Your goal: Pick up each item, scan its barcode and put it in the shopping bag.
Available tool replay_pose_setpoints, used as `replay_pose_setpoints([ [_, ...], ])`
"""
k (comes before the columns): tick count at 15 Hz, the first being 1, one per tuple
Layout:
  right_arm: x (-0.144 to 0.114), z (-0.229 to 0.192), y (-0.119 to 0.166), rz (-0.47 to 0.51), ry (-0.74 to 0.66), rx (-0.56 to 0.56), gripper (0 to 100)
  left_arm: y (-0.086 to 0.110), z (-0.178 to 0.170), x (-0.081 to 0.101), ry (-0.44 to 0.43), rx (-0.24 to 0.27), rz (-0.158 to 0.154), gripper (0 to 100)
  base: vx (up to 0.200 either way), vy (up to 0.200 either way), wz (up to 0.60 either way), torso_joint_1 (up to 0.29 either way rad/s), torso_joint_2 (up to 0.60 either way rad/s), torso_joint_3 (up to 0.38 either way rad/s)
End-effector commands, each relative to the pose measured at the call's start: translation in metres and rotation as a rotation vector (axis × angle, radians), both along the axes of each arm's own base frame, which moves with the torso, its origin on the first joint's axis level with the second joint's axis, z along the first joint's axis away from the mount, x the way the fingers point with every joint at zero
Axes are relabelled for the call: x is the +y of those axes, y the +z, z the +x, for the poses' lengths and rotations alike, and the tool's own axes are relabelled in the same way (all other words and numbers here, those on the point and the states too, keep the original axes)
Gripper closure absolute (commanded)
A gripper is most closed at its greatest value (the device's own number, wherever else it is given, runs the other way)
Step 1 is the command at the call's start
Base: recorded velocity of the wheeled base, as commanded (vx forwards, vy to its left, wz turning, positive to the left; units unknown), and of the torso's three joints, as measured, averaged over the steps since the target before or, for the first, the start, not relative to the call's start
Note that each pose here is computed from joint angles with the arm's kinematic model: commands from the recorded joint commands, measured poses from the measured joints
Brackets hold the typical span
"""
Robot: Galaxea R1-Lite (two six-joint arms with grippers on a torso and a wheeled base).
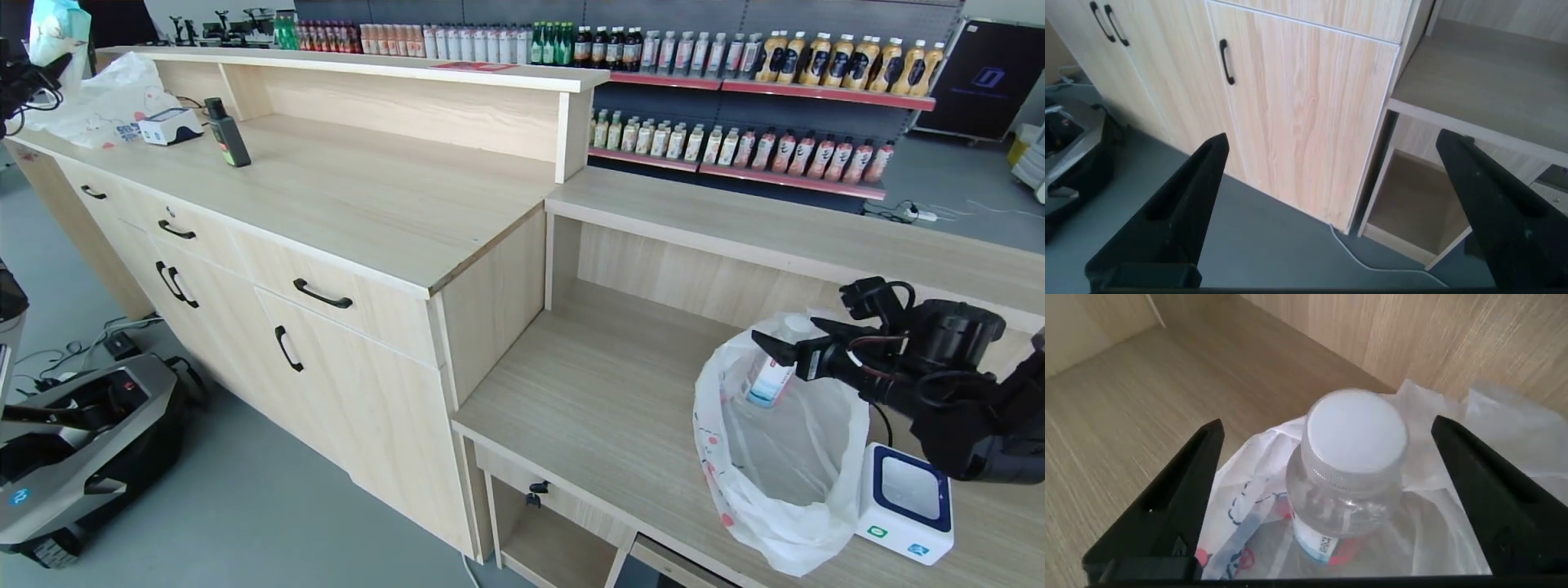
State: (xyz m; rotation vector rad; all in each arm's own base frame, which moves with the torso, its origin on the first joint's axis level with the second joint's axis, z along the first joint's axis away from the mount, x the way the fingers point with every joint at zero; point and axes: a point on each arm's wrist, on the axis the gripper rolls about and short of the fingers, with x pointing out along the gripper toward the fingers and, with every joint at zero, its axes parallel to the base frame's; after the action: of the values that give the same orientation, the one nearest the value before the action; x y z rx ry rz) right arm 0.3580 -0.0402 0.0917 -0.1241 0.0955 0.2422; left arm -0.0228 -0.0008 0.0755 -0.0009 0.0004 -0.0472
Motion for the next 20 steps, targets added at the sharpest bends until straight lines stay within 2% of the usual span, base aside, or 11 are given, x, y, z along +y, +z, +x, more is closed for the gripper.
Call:
replay_pose_setpoints([
  [1, -0.003, -0.061, 0.073, -0.018, -0.033, -0.106, 0, 0.000, 0.000, 0.000, 0.000, 0.001, 0.001, 0, 0.000, 0.000, 0.00, 0.000, 0.00, 0.000],
  [3, 0.001, -0.108, 0.089, -0.044, -0.046, -0.155, 0, 0.000, 0.000, 0.000, 0.000, 0.001, -0.001, 0, 0.000, 0.000, 0.00, 0.000, 0.00, 0.000],
  [5, 0.000, -0.126, 0.098, -0.115, -0.072, -0.197, 0, 0.000, 0.000, 0.000, 0.000, 0.001, -0.001, 0, 0.000, 0.000, 0.00, 0.000, 0.00, 0.000],
  [7, -0.003, -0.145, 0.121, -0.150, -0.103, -0.271, 0, 0.000, 0.000, 0.000, 0.000, 0.001, -0.001, 0, 0.000, 0.000, -0.60, 0.000, 0.00, 0.005],
  [9, -0.016, -0.164, 0.125, -0.177, -0.181, -0.219, 0, 0.000, 0.000, 0.000, 0.000, 0.001, -0.001, 0, 0.000, 0.000, -0.60, 0.000, 0.00, 0.002],
  [14, -0.045, -0.195, 0.105, -0.169, -0.373, 0.054, 0, 0.000, 0.000, 0.000, 0.000, 0.001, -0.001, 0, 0.000, 0.000, -0.60, 0.001, 0.00, 0.001],
  [19, -0.053, -0.196, 0.096, -0.157, -0.476, 0.118, 0, 0.000, 0.000, 0.000, 0.000, 0.001, -0.001, 0, 0.000, 0.000, -0.60, 0.000, 0.00, 0.004],
  [20, -0.056, -0.194, 0.088, -0.141, -0.496, 0.158, 0, 0.000, 0.000, 0.000, 0.000, 0.001, -0.001, 0, 0.000, 0.000, -0.60, 0.002, 0.01, 0.007],
])
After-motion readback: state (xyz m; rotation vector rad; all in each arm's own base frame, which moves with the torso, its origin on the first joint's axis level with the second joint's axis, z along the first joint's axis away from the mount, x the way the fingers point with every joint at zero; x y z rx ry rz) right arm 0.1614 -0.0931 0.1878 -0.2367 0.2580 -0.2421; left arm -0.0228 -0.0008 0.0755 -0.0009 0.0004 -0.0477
